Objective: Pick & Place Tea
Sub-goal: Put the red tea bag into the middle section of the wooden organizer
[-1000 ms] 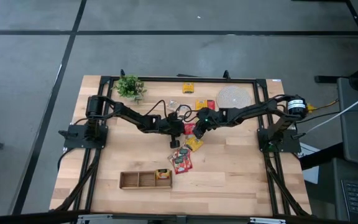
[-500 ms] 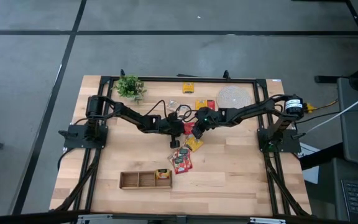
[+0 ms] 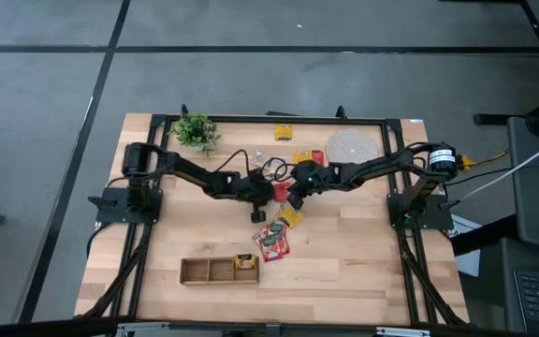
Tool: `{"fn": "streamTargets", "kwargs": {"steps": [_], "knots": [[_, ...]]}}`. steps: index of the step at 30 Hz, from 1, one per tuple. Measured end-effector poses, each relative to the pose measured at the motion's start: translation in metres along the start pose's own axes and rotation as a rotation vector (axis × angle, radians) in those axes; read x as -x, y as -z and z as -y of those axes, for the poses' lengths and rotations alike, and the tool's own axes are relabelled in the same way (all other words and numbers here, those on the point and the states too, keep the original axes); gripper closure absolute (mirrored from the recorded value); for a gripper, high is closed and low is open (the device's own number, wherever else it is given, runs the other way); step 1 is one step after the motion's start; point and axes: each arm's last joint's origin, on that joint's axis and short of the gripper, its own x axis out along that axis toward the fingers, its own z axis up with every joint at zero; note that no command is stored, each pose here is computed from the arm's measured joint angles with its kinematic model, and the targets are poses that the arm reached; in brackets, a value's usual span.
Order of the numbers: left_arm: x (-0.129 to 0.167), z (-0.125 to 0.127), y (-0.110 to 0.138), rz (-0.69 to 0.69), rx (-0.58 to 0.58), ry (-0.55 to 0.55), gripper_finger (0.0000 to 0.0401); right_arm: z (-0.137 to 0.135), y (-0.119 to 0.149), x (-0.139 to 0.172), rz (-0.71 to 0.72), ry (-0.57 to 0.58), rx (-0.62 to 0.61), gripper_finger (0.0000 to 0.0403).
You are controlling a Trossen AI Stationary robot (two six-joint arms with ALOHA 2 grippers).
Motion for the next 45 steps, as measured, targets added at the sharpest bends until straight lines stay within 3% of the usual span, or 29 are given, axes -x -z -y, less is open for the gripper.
{"fn": "streamTargets", "kwargs": {"steps": [8,12,16,20,24,29,35,39,45], "knots": [[0.054,-0.006,-0.016,-0.047,0.044,-0.004,0.0387,-0.004,-0.009,0.001,0.099,-0.027,0.128,0.038],[0.077,-0.011,-0.021,-0.026,0.098,-0.061,0.0382,-0.005,-0.013,0.001,0.146,-0.018,0.238,0.039],[0.099,-0.016,-0.009,0.023,0.209,-0.157,0.0376,-0.007,-0.014,0.001,0.173,0.002,0.307,0.0394],[0.116,-0.018,0.013,0.119,0.369,-0.194,0.0368,-0.01,-0.014,0.002,0.21,0.093,0.367,0.0384],[0.126,-0.019,0.033,0.298,0.586,-0.125,0.0359,-0.02,-0.014,0.004,0.266,0.146,0.49,0.0391],[0.129,-0.022,0.051,0.457,0.822,0.035,0.0335,-0.037,-0.016,0.008,0.363,0.183,0.699,0.039],[0.127,-0.024,0.057,0.475,1.062,0.12,0.0292,-0.051,-0.018,0.013,0.456,0.205,0.848,0.0391],[0.128,-0.024,0.056,0.491,1.038,0.111,0.0267,-0.055,-0.022,0.016,0.515,0.182,0.824,0.0389],[0.131,-0.017,0.05,0.554,0.788,0.083,0.0251,-0.057,-0.034,0.016,0.506,0.078,0.658,0.0389]]}}
